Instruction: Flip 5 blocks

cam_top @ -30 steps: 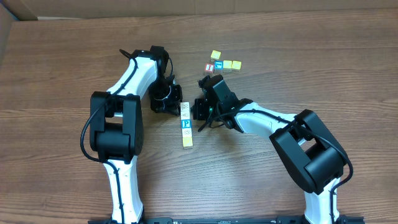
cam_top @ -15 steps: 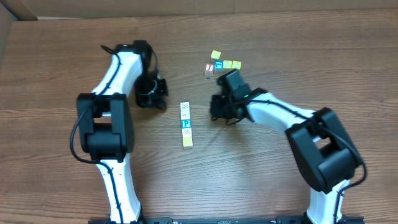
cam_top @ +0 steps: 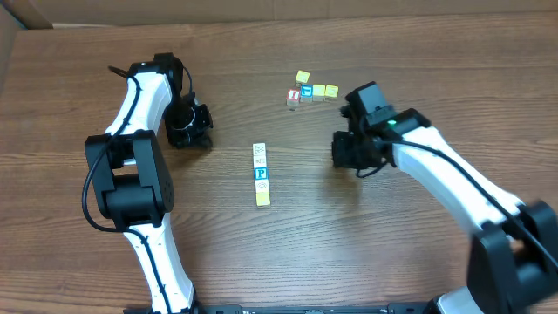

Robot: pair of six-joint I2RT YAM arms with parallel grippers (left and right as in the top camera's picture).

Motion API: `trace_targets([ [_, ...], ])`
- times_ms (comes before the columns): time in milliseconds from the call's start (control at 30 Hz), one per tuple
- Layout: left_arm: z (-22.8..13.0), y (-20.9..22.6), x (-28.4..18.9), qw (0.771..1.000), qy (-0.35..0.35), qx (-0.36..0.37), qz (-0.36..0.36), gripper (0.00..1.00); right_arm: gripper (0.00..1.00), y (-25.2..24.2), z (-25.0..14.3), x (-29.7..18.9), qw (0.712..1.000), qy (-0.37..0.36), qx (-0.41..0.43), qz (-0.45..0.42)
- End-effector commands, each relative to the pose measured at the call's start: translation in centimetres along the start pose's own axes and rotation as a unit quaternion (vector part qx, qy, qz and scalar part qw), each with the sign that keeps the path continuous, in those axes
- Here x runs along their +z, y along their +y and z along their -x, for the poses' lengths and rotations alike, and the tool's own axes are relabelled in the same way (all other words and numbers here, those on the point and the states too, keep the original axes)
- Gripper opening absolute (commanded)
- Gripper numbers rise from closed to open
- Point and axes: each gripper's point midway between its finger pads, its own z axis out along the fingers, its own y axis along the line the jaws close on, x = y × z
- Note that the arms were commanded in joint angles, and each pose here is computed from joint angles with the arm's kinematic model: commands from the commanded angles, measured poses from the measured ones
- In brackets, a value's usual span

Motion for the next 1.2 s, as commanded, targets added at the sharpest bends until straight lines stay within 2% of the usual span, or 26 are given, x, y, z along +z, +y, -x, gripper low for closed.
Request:
trace_targets([
  [0, 1.1, -1.1, -2.3, 0.999, -0.044, 0.025, -0.007, 0.15, 0.43, -0.5, 2.6, -5.9, 0.994, -0.097, -0.029, -0.035],
  [100, 1.7, -1.2, -2.4, 0.998, -0.057, 0.028, -0.011, 0.15, 0.52, -2.7, 3.1, -8.6, 0.988, -0.134, -0.013, -0.078],
  [133, 1.8, -1.3, -2.4, 0.998, -0.058, 0.029, -0.014, 0.12, 0.61, -3.4, 3.1, -9.2, 0.986, -0.139, -0.006, -0.089],
  [233, 1.7, -1.6, -2.8, 0.997, -0.062, 0.043, -0.013, 0.09, 0.76, -6.1, 3.0, -10.1, 0.984, -0.134, 0.012, -0.114],
  [300, 1.6, -1.9, -3.7, 0.996, -0.073, 0.054, -0.014, 0.09, 0.93, -8.2, 2.7, -10.4, 0.983, -0.121, 0.037, -0.129],
  [367, 1.9, -2.2, -5.5, 0.993, -0.102, 0.061, -0.012, 0.08, 1.00, -10.1, 2.4, -10.6, 0.982, -0.110, 0.069, -0.134],
  [467, 2.5, -2.0, -8.5, 0.987, -0.152, 0.050, 0.001, 0.07, 1.00, -12.2, 2.6, -11.0, 0.979, -0.109, 0.106, -0.134],
  [533, 2.5, -2.3, -10.0, 0.984, -0.173, 0.046, -0.003, 0.16, 1.00, -13.5, 2.8, -11.3, 0.976, -0.112, 0.125, -0.139],
  [567, 2.3, -2.4, -10.5, 0.983, -0.178, 0.047, -0.005, 0.34, 1.00, -14.1, 2.8, -11.5, 0.974, -0.113, 0.134, -0.141],
  [600, 2.1, -2.4, -10.8, 0.983, -0.179, 0.048, -0.005, 0.92, 1.00, -14.5, 2.8, -11.7, 0.973, -0.114, 0.140, -0.143],
  [633, 1.9, -2.4, -11.0, 0.983, -0.179, 0.048, -0.004, 1.00, 1.00, -14.9, 2.9, -11.8, 0.972, -0.116, 0.145, -0.144],
  [1167, 2.0, -2.4, -10.8, 0.983, -0.177, 0.049, -0.004, 1.00, 1.00, -15.3, 2.9, -11.9, 0.971, -0.117, 0.151, -0.145],
])
